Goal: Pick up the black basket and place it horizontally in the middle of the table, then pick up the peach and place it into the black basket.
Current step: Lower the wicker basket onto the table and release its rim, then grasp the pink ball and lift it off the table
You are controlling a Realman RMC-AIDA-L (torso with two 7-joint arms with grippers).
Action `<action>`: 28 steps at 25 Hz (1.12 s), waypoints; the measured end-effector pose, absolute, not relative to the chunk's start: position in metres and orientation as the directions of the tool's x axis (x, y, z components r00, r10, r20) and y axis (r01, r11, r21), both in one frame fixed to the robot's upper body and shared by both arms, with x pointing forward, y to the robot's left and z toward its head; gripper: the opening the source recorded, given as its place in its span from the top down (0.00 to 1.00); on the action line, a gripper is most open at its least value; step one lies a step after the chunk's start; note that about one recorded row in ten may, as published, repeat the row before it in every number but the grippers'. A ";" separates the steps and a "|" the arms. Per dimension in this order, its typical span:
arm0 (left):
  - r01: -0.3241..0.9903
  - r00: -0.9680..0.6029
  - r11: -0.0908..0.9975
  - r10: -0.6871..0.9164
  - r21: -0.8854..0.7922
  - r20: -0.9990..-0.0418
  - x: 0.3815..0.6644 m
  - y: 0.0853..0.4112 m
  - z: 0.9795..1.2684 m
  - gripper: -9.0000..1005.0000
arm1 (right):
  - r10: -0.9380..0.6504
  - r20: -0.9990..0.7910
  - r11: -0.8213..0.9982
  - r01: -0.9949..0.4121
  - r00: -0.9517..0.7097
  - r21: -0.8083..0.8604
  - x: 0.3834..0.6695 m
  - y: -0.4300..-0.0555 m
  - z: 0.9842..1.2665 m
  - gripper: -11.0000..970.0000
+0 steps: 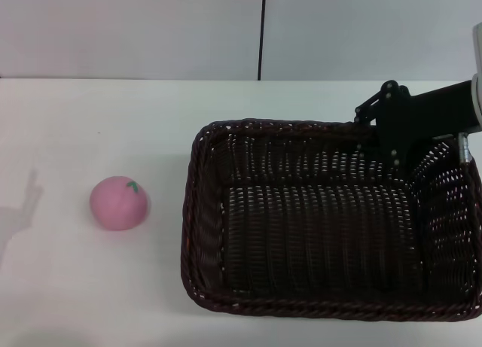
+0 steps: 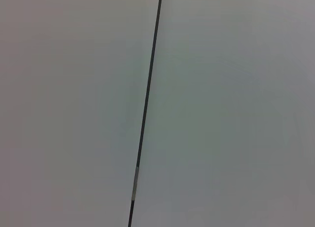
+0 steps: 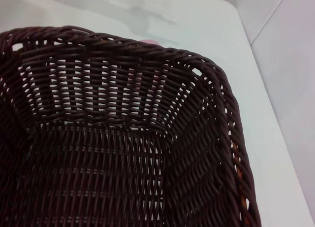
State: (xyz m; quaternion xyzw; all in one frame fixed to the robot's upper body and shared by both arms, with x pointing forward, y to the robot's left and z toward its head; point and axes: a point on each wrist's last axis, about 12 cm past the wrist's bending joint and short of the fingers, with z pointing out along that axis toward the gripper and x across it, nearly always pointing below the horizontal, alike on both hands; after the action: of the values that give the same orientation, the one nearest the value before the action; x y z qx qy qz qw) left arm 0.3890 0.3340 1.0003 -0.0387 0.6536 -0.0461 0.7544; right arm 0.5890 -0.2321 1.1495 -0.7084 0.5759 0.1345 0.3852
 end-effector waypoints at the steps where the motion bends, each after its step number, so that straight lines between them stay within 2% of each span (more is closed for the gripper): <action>1: 0.020 0.141 0.993 -0.120 -0.119 -0.983 0.390 0.334 1.000 0.23 | -0.712 -0.634 -0.040 -0.920 0.300 -0.391 0.589 -0.232 1.150 0.74; 15: 0.045 0.141 0.992 -0.127 -0.121 -0.982 0.388 0.333 1.001 0.23 | -0.681 -0.681 0.019 -0.924 0.268 -0.383 0.586 -0.233 1.143 0.69; 18: 0.060 0.137 0.991 -0.126 -0.119 -0.983 0.388 0.332 1.001 0.23 | -0.652 -0.711 0.051 -0.921 0.261 -0.385 0.583 -0.235 1.145 0.55; 20: 0.151 0.134 0.981 -0.142 -0.122 -0.981 0.386 0.333 1.004 0.23 | -0.583 -0.773 0.131 -0.910 0.250 -0.393 0.575 -0.243 1.150 0.45; 21: 0.151 0.134 0.981 -0.142 -0.122 -0.981 0.386 0.333 1.004 0.23 | -0.583 -0.773 0.131 -0.910 0.250 -0.393 0.575 -0.243 1.150 0.45; 22: 0.200 0.131 0.972 -0.153 -0.125 -0.980 0.385 0.336 1.006 0.23 | -0.545 -0.802 0.171 -0.904 0.244 -0.391 0.571 -0.247 1.153 0.44; 24: 0.200 0.131 0.972 -0.153 -0.125 -0.980 0.385 0.336 1.006 0.23 | -0.451 -0.861 0.260 -0.888 0.235 -0.379 0.561 -0.258 1.158 0.43; 25: 0.365 0.070 0.918 -0.196 -0.158 -0.978 0.387 0.350 1.016 0.23 | -0.318 -0.920 0.372 -0.862 0.231 -0.345 0.547 -0.270 1.163 0.42; 26: 0.365 0.070 0.918 -0.196 -0.158 -0.978 0.387 0.350 1.016 0.23 | -0.318 -0.920 0.372 -0.862 0.231 -0.345 0.547 -0.270 1.163 0.42; 27: 0.455 0.008 0.873 -0.198 -0.173 -0.980 0.389 0.355 1.021 0.23 | -0.261 -0.937 0.419 -0.847 0.232 -0.326 0.542 -0.276 1.165 0.42; 28: 0.455 0.008 0.873 -0.198 -0.173 -0.980 0.389 0.355 1.021 0.23 | -0.194 -0.953 0.471 -0.830 0.233 -0.299 0.535 -0.283 1.165 0.42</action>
State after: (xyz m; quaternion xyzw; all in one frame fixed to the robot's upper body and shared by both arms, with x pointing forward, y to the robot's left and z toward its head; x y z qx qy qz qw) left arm 0.3893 0.3551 1.0206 0.0965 0.6650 -0.2323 0.7032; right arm 0.5353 -0.2825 1.1652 -0.4509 0.5677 0.2474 0.6428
